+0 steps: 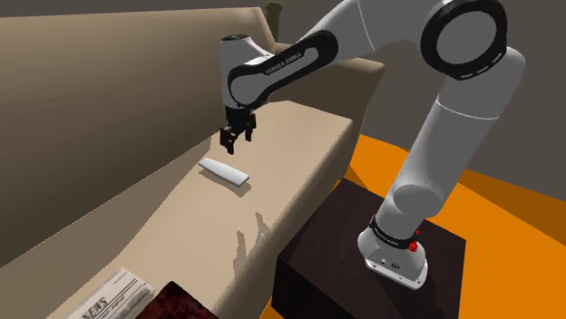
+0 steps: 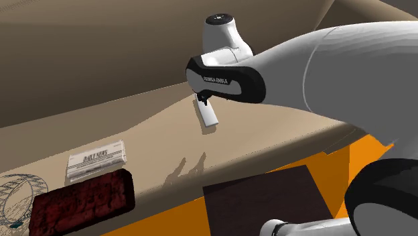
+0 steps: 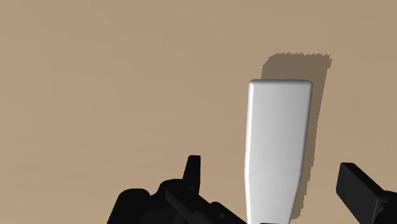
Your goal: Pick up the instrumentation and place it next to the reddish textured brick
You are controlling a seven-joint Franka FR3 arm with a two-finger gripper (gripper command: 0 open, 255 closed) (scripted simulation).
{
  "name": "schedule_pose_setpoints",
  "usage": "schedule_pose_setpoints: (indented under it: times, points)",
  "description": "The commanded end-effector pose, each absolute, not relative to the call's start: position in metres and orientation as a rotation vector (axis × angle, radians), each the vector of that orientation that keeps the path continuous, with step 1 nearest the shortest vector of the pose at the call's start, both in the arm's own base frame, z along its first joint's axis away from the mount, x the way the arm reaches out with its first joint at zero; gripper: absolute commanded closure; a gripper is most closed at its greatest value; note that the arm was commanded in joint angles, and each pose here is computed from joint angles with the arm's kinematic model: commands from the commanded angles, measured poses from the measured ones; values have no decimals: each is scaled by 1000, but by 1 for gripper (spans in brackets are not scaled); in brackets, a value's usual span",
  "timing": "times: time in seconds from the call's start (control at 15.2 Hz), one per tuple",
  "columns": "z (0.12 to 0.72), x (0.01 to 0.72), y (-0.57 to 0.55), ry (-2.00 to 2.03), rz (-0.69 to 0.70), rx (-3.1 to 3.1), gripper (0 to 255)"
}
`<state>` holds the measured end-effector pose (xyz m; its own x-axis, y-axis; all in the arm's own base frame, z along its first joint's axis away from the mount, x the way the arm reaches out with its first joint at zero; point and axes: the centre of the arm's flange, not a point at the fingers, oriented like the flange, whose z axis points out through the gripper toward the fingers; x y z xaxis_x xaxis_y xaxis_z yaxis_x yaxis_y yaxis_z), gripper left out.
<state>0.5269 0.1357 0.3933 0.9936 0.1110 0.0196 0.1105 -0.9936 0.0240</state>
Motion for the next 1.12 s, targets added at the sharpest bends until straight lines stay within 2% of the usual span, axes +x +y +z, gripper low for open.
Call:
schedule_pose_setpoints:
  times: [0.0,0.46,1.06]
  points:
    - [372,545,146,180,21,3114,0]
    - [309,597,175,205,-17,3111,0]
    - [269,597,174,205,-17,3111,0]
